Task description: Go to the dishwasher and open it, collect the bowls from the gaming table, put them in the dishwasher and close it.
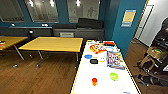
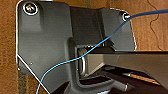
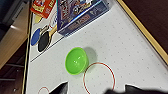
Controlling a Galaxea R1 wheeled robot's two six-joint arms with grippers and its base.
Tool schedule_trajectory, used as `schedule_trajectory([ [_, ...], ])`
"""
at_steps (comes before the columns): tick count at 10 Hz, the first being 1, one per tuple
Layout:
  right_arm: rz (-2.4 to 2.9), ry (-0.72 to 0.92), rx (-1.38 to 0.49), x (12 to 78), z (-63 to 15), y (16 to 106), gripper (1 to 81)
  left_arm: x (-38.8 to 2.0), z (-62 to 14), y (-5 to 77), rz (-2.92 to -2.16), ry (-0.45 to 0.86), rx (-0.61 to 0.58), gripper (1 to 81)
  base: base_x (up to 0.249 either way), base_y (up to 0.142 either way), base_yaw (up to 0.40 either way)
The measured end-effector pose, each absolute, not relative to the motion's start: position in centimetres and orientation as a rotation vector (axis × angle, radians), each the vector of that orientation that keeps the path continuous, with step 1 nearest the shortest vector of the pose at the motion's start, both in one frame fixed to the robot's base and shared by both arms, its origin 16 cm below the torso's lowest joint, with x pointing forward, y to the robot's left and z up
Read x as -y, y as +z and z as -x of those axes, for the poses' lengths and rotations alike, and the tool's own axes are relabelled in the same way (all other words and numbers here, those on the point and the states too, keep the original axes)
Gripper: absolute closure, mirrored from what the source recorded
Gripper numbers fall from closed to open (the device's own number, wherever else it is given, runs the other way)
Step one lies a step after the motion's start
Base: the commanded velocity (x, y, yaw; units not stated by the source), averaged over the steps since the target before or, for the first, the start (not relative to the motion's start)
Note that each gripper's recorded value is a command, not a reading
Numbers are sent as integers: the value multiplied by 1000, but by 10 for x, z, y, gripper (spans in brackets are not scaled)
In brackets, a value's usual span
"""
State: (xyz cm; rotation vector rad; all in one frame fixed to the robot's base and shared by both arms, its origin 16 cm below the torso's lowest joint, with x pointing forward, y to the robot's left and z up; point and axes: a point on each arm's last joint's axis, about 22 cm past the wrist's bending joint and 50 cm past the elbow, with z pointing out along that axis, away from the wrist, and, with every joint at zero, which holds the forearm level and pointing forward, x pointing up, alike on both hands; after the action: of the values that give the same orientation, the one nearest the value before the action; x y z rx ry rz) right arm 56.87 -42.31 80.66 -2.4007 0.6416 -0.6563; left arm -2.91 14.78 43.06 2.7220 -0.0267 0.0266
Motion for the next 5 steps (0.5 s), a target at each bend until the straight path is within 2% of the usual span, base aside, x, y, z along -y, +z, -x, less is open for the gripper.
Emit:
schedule_trajectory([
  [5, 2406, -566, -692, 391, -605, 750, 10, -149, 55, 430, -2723, -75, -7, 10, 0, 0, 0],
])
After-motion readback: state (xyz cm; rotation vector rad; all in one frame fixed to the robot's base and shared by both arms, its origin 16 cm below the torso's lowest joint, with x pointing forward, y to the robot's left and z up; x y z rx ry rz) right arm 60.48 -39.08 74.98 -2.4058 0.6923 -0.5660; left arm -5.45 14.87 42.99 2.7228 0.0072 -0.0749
